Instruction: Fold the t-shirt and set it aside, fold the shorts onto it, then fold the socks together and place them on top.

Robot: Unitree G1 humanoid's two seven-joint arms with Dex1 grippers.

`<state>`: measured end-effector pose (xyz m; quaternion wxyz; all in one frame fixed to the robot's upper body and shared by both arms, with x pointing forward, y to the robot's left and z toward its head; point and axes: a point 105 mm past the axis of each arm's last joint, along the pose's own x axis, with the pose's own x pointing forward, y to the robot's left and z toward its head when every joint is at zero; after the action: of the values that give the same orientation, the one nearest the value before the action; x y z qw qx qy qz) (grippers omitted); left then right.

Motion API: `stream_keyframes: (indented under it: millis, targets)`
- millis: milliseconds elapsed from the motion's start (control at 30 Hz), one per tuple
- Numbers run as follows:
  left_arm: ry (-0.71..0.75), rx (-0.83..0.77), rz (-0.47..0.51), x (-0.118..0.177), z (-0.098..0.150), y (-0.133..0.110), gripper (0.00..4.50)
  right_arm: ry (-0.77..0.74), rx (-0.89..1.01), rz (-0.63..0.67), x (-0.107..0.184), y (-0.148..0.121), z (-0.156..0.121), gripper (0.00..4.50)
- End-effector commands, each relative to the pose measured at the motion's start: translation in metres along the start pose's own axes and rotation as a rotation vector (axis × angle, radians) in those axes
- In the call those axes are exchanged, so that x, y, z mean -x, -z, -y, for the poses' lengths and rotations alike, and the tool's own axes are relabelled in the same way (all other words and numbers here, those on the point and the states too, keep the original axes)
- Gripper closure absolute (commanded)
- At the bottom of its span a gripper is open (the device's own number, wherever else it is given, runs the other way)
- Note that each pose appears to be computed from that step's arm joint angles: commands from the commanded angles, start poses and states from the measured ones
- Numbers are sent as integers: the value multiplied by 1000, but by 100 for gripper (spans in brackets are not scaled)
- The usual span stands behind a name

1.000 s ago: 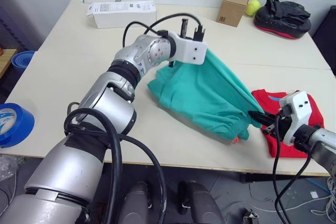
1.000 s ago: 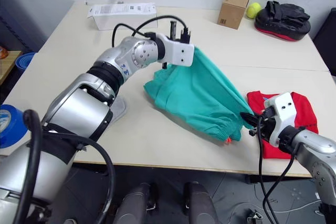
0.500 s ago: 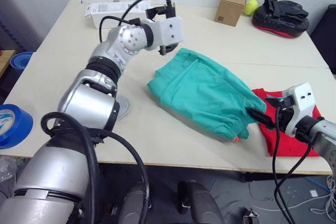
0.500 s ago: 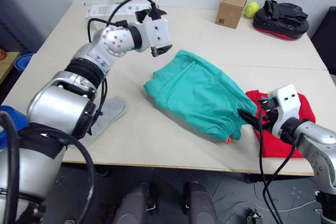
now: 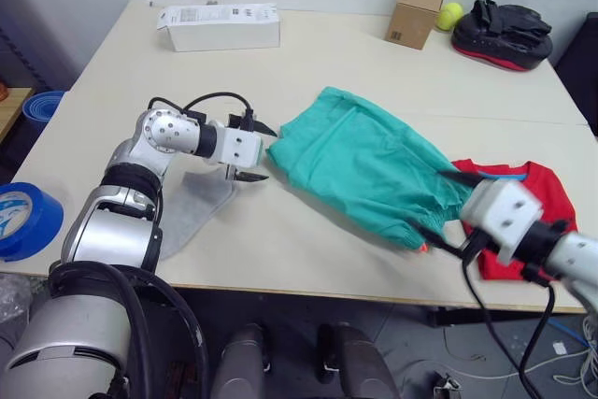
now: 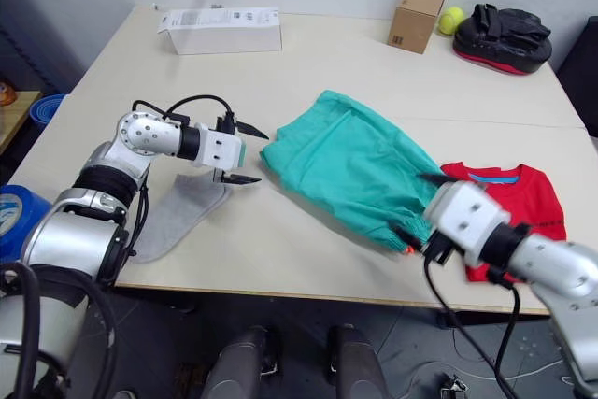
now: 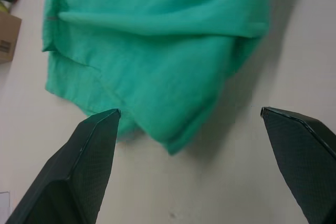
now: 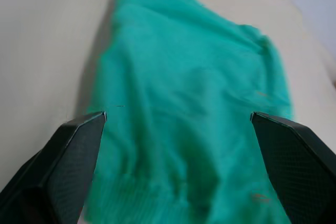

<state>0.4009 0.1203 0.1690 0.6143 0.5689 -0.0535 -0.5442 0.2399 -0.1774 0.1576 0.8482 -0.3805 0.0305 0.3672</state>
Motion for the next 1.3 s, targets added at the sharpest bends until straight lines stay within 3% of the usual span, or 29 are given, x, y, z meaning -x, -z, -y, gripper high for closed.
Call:
stream_keyframes:
  millis: [33,233,333,700,767,900,1033,1167,1300]
  targets:
    - [-42,-92,-2,-7,-13,-11,0,-27,134,-24,-6,2,-11,2]
    - [-37,-93,-72,-31,-10,-7,0,-14,244,-103,-23,26,-15,2]
    - [-24,-82,-103,-35,-7,-2,57,-17,252,-133,-30,38,-13,61]
    - [40,4,-55,-36,6,-3,416,-68,248,-104,-31,43,-13,447]
    - [62,40,-18,-34,8,-6,448,-113,244,-79,-29,41,-15,450]
    - [130,92,67,-23,12,-15,448,-188,260,-36,-26,37,-16,450]
    - [319,157,165,5,37,-29,448,-288,331,12,-23,37,-11,450]
    - [494,256,142,39,79,-45,448,-398,440,81,-19,39,-11,450]
    - [510,354,78,54,110,-59,448,-486,523,130,-14,44,-13,450]
